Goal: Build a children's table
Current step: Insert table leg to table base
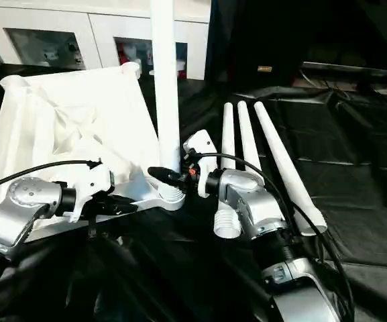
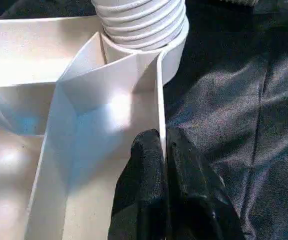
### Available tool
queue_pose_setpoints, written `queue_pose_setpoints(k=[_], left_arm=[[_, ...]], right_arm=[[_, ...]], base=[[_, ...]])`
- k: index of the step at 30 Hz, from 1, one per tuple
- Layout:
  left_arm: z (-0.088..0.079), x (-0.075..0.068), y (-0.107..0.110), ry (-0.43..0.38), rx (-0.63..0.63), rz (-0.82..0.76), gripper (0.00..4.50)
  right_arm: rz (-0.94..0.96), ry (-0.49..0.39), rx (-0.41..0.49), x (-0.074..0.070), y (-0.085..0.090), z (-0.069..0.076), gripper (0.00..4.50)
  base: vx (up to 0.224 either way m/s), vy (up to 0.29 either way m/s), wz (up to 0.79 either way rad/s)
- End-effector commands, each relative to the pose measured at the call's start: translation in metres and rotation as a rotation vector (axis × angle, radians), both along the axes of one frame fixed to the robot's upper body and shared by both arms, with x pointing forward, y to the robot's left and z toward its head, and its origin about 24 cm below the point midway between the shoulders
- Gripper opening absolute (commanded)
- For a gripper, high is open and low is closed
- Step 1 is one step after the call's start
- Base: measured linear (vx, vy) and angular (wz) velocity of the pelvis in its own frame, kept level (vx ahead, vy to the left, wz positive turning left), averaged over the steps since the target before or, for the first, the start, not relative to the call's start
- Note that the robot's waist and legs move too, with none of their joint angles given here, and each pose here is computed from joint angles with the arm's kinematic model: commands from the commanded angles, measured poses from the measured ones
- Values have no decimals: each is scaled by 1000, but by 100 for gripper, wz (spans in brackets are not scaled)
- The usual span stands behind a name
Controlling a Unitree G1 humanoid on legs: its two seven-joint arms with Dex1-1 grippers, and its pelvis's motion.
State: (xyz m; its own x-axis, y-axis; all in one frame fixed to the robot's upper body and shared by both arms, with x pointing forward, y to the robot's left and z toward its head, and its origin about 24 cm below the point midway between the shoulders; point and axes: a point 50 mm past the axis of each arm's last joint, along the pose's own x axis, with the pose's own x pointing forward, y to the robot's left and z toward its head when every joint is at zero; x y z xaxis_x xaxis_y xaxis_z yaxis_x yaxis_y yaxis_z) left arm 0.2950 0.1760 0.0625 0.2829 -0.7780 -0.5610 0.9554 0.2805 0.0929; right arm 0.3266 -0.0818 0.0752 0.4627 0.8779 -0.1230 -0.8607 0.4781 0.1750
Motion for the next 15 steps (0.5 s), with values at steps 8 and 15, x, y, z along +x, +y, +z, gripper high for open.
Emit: queue_pose_setpoints(k=[8, 15], left_arm=[[-12, -1, 4, 50, 64, 10, 0], [-11, 2, 5, 36, 65, 21, 0]], right_arm=[[-192, 139, 37, -10, -34, -39, 192], [-262, 165, 98, -21, -40, -58, 192]], base=[[0, 0, 0], [0, 0, 0]])
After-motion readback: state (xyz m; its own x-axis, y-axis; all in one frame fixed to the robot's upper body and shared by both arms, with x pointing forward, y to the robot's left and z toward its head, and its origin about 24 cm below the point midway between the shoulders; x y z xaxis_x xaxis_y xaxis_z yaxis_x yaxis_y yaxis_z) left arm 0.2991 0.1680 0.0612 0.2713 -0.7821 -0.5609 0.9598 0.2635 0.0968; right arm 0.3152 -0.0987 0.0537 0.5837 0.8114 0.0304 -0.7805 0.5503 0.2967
